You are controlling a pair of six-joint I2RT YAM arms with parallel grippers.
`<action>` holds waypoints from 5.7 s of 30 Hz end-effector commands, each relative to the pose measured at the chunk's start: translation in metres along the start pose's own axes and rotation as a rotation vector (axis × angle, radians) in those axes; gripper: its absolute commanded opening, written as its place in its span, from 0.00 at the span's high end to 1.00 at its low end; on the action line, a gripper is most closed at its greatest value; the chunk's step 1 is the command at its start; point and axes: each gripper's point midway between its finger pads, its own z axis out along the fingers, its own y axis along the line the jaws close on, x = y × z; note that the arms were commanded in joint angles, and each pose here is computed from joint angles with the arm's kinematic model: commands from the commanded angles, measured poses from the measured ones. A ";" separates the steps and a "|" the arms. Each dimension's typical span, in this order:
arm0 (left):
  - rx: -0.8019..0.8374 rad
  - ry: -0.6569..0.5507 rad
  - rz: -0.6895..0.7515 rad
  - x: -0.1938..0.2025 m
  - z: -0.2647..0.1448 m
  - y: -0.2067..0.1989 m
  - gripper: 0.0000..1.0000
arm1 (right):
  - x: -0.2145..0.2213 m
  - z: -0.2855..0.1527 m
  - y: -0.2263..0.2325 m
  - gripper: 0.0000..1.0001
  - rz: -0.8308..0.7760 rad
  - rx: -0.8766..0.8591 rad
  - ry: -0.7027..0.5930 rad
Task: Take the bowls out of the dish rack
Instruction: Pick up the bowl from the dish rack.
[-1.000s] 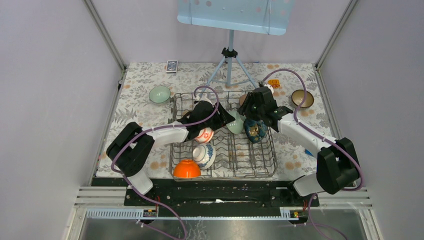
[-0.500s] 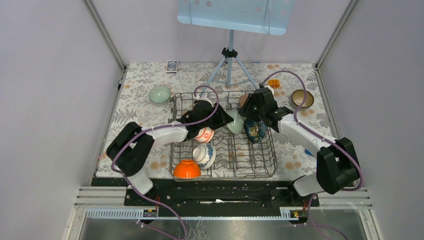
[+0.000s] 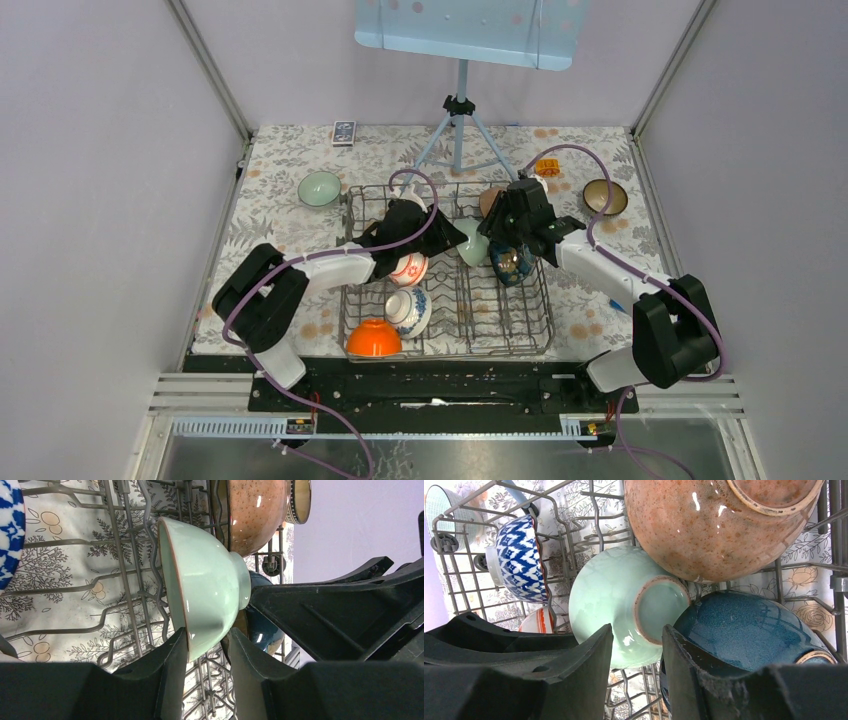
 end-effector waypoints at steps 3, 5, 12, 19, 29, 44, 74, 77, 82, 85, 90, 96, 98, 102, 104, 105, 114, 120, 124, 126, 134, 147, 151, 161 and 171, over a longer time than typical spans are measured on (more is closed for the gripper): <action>0.206 -0.015 0.030 -0.005 -0.004 -0.051 0.64 | -0.007 -0.006 0.007 0.52 0.014 -0.042 -0.020; 0.222 -0.018 0.031 -0.006 -0.005 -0.053 0.65 | -0.006 -0.006 0.008 0.52 0.017 -0.045 -0.017; 0.276 -0.013 0.026 -0.003 -0.006 -0.060 0.64 | -0.004 -0.007 0.013 0.52 0.040 -0.072 -0.004; 0.313 -0.022 0.021 -0.003 -0.008 -0.062 0.63 | -0.003 -0.007 0.018 0.55 0.056 -0.097 0.006; 0.353 -0.033 0.025 -0.001 -0.011 -0.062 0.55 | 0.002 -0.007 0.021 0.63 0.072 -0.116 0.029; 0.478 -0.052 0.018 -0.003 -0.021 -0.073 0.68 | 0.006 -0.008 0.030 0.66 0.100 -0.161 0.055; 0.589 -0.062 0.043 -0.010 -0.034 -0.092 0.59 | 0.005 -0.014 0.046 0.66 0.095 -0.237 0.069; 0.592 -0.061 0.046 -0.011 -0.034 -0.094 0.54 | 0.008 -0.015 0.047 0.66 0.098 -0.248 0.081; 0.608 -0.054 0.052 -0.010 -0.033 -0.098 0.54 | 0.009 -0.017 0.050 0.65 0.100 -0.263 0.094; 0.620 -0.053 0.052 -0.010 -0.033 -0.100 0.56 | 0.011 -0.018 0.052 0.65 0.102 -0.273 0.106; 0.633 -0.054 0.054 -0.012 -0.033 -0.104 0.66 | 0.014 -0.018 0.051 0.65 0.105 -0.275 0.117; 0.643 -0.053 0.061 -0.011 -0.032 -0.105 0.80 | 0.015 -0.019 0.051 0.65 0.104 -0.276 0.120; 0.647 -0.050 0.063 -0.011 -0.031 -0.105 0.84 | 0.014 -0.019 0.051 0.65 0.103 -0.278 0.116; 0.650 -0.051 0.072 -0.011 -0.031 -0.106 0.91 | 0.010 -0.021 0.051 0.65 0.087 -0.278 0.097; 0.648 -0.051 0.077 -0.011 -0.031 -0.106 0.94 | 0.008 -0.022 0.051 0.64 0.078 -0.273 0.090; 0.646 -0.052 0.079 -0.011 -0.031 -0.106 0.96 | 0.008 -0.022 0.050 0.64 0.073 -0.270 0.088; 0.658 -0.062 0.086 -0.013 -0.035 -0.107 1.00 | 0.006 -0.027 0.048 0.59 0.054 -0.257 0.077; 0.662 -0.080 0.095 -0.018 -0.042 -0.109 1.00 | 0.002 -0.032 0.048 0.52 0.047 -0.250 0.064; 0.668 -0.082 0.098 -0.020 -0.043 -0.110 1.00 | -0.001 -0.034 0.049 0.50 0.041 -0.249 0.055; 0.667 -0.082 0.099 -0.020 -0.044 -0.110 1.00 | -0.002 -0.035 0.049 0.49 0.037 -0.246 0.054; 0.643 -0.067 0.092 -0.018 -0.038 -0.105 1.00 | -0.008 -0.039 0.044 0.47 0.027 -0.219 0.020; 0.756 -0.099 0.058 -0.039 -0.062 -0.126 1.00 | -0.034 -0.078 0.060 0.25 -0.026 -0.257 -0.062; 0.768 -0.115 0.065 -0.046 -0.070 -0.130 1.00 | -0.040 -0.092 0.065 0.24 -0.036 -0.276 -0.084; 0.795 -0.133 0.083 -0.055 -0.087 -0.143 1.00 | -0.046 -0.121 0.077 0.23 -0.072 -0.352 -0.118; 0.836 -0.147 0.119 -0.064 -0.116 -0.169 1.00 | -0.059 -0.182 0.114 0.14 -0.154 -0.572 -0.204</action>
